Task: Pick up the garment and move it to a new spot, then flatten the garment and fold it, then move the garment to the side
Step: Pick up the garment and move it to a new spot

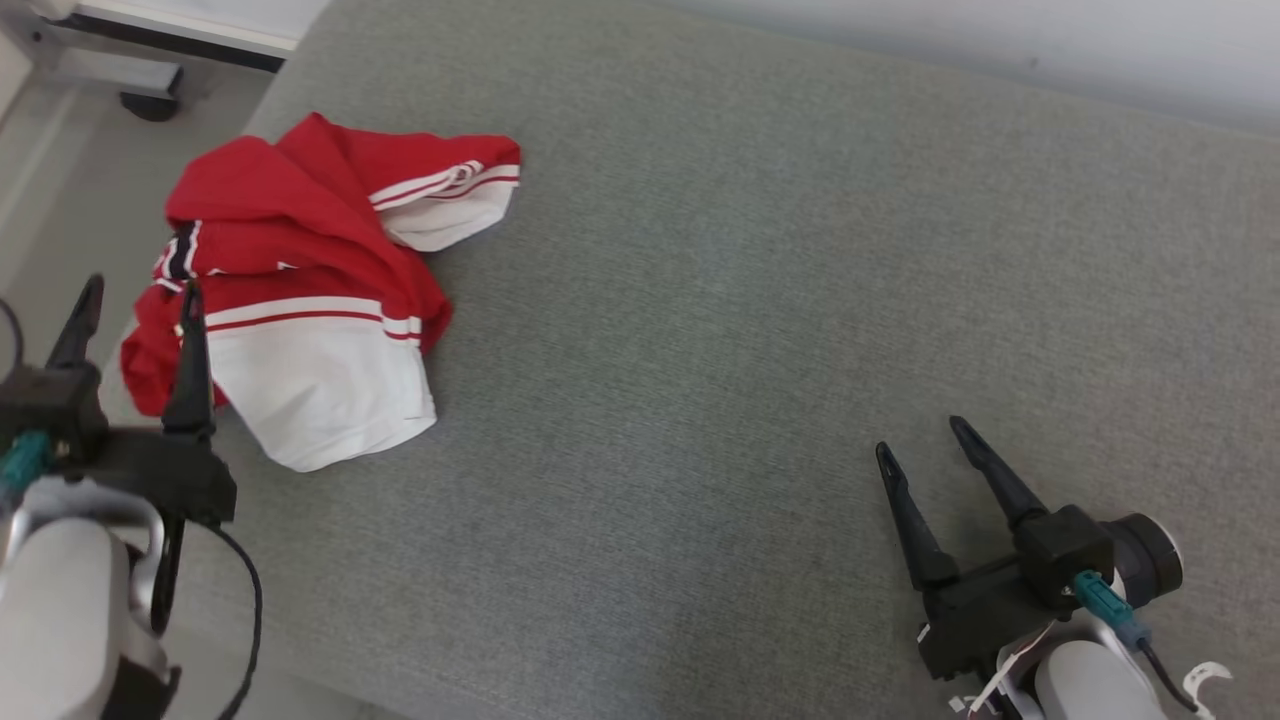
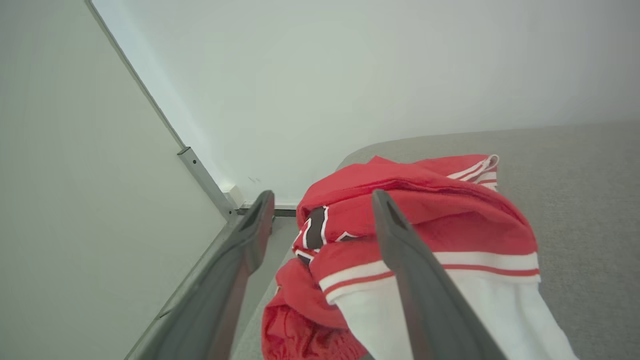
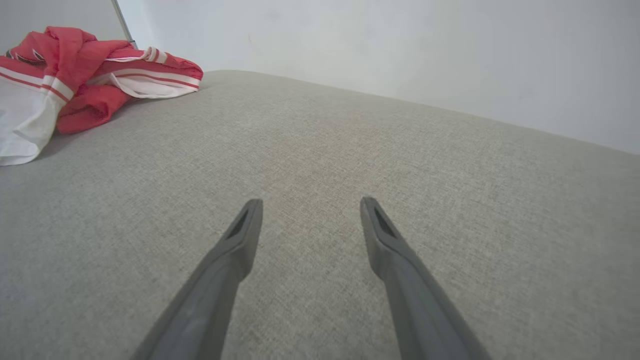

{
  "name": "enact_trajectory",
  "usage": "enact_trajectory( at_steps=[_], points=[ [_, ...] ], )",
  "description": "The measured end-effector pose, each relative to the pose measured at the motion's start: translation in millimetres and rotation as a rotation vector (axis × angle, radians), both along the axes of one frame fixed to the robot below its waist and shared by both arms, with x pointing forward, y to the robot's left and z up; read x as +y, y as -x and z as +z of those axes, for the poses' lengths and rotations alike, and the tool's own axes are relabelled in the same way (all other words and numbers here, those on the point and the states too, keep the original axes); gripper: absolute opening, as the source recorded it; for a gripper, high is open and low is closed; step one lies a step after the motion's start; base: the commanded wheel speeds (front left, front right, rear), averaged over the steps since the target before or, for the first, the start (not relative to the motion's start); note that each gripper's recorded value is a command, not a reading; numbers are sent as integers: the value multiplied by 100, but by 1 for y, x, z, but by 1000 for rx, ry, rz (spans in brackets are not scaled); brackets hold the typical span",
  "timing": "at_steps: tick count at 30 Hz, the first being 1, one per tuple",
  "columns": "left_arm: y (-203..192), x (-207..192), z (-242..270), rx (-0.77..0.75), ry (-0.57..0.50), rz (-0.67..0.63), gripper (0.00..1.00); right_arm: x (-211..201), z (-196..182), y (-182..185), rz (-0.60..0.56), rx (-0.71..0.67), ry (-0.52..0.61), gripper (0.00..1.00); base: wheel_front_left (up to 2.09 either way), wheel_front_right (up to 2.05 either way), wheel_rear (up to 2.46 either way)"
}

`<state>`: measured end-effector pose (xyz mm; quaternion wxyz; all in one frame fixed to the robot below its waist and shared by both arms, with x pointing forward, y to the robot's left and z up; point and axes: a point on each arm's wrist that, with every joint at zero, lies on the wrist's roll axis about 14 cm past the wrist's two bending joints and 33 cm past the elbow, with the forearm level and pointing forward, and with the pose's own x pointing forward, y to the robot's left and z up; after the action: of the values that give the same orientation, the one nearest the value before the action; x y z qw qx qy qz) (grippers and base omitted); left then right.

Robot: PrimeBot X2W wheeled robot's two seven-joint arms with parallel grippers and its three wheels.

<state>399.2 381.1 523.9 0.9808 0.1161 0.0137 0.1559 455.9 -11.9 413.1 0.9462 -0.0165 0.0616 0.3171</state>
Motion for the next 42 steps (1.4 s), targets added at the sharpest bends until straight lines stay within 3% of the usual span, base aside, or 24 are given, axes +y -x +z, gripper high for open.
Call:
enact_trajectory(
  at_steps=[7, 15, 29, 30, 32, 42],
  points=[
    [-46, -1, -5, 96, -40, -80, 100, -19, -8, -9, -36, 4, 20, 100, 0, 0, 0],
    [-73, -9, -44, 266, 19, -109, 100, -39, -15, -16, -82, 11, 30, 100, 0, 0, 0],
    [-69, -3, -95, 481, 151, -39, 100, -48, -22, -18, -104, 24, 33, 100, 0, 0, 0],
    [-68, -3, -97, 489, 160, -33, 82, -48, -22, -19, -103, 24, 33, 100, 0, 0, 0],
    [-69, -4, -100, 499, 171, -32, 0, -48, -22, -19, -105, 24, 33, 100, 0, 0, 0],
    [-75, -1, -84, 448, 166, -31, 0, -54, -17, -15, -134, 27, 28, 100, 0, 0, 0]
  ],
)
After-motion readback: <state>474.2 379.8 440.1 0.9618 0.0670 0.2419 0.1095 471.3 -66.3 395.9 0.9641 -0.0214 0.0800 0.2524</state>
